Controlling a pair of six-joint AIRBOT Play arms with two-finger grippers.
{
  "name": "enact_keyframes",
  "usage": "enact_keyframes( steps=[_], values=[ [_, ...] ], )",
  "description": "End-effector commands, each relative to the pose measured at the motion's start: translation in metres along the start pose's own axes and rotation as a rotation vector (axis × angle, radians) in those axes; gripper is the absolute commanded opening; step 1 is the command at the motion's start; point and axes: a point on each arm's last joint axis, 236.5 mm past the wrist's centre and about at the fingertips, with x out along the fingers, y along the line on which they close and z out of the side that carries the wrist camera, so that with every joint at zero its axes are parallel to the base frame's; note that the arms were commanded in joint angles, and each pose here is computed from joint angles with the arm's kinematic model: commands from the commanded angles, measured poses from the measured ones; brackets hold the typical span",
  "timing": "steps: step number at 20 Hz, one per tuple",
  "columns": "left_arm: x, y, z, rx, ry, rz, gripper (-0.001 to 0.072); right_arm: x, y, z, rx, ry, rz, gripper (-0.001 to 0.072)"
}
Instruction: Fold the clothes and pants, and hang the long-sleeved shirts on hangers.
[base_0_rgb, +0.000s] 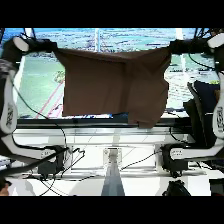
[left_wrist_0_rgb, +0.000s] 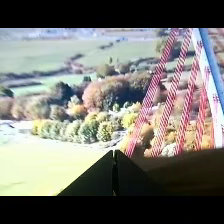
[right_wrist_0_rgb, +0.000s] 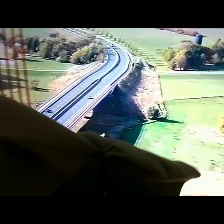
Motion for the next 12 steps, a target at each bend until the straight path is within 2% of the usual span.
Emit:
enact_keyframes(
  steps=[1, 4, 8, 12],
  values=[
    [0.061, -0.012, -0.044, -0.107, 0.068, -0.052, 0.0010, 0.063, -0.030, -0.037, 0.082, 0.072, -0.011, 0.0011],
    [0.077, -0.029, -0.094, -0.111, 0.229, -0.111, 0.0010, 0.078, -0.030, -0.079, 0.084, 0.218, 0.018, 0.0011],
    [0.060, -0.032, -0.129, -0.058, 0.393, -0.142, 0.0008, 0.057, -0.047, -0.133, 0.072, 0.459, -0.060, 0.0011],
    [0.027, -0.010, -0.112, -0.009, 0.393, -0.098, 0.0009, 0.026, -0.052, -0.173, -0.009, 0.673, -0.075, 0.0010]
  ],
)
